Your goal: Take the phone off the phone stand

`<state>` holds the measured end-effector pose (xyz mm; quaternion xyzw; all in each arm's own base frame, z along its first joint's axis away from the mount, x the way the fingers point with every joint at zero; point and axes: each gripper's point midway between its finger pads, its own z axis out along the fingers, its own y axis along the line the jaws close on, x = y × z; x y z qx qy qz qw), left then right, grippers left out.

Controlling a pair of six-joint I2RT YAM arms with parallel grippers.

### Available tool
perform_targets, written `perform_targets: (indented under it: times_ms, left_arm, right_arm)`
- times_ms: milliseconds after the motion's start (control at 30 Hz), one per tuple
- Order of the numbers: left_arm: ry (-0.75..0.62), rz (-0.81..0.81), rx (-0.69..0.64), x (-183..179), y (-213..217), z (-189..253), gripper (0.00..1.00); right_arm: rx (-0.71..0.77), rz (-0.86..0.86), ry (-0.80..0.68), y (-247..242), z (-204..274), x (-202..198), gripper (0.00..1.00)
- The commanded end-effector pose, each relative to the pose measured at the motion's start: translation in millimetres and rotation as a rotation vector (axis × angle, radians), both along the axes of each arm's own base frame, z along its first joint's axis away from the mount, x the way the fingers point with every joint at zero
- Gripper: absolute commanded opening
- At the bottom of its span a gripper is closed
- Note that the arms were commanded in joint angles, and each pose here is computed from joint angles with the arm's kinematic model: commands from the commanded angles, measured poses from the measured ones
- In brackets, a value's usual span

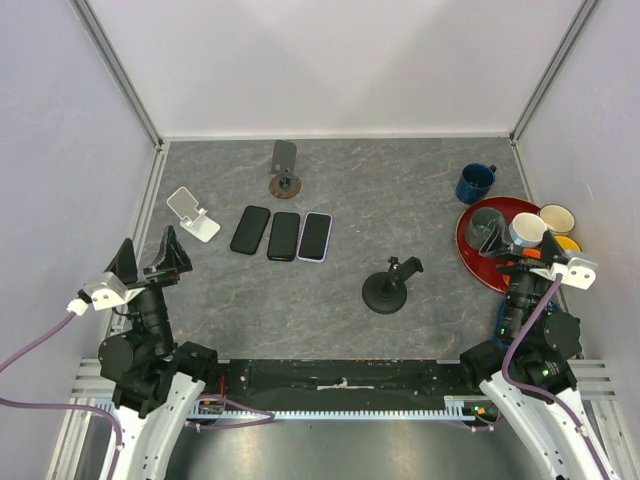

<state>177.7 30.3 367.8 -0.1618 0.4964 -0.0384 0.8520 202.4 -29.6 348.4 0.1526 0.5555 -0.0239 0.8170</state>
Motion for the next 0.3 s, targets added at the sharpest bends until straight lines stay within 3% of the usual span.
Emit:
perform_targets:
  times_ms: [0, 267]
  left_arm:
    - [-0.073, -0.024, -0.051, -8.1, 0.2, 12.6, 1.0]
    - [-0.081, -0.041, -0.041, -6.6, -3.5, 14.6, 1.0]
  right_arm:
    - [-0.001, 0.018, -0.027, 3.9, 5.3, 1.7, 0.98]
    - [-0.014, 0.037, -0.03, 7.9, 5.8, 2.9, 0.98]
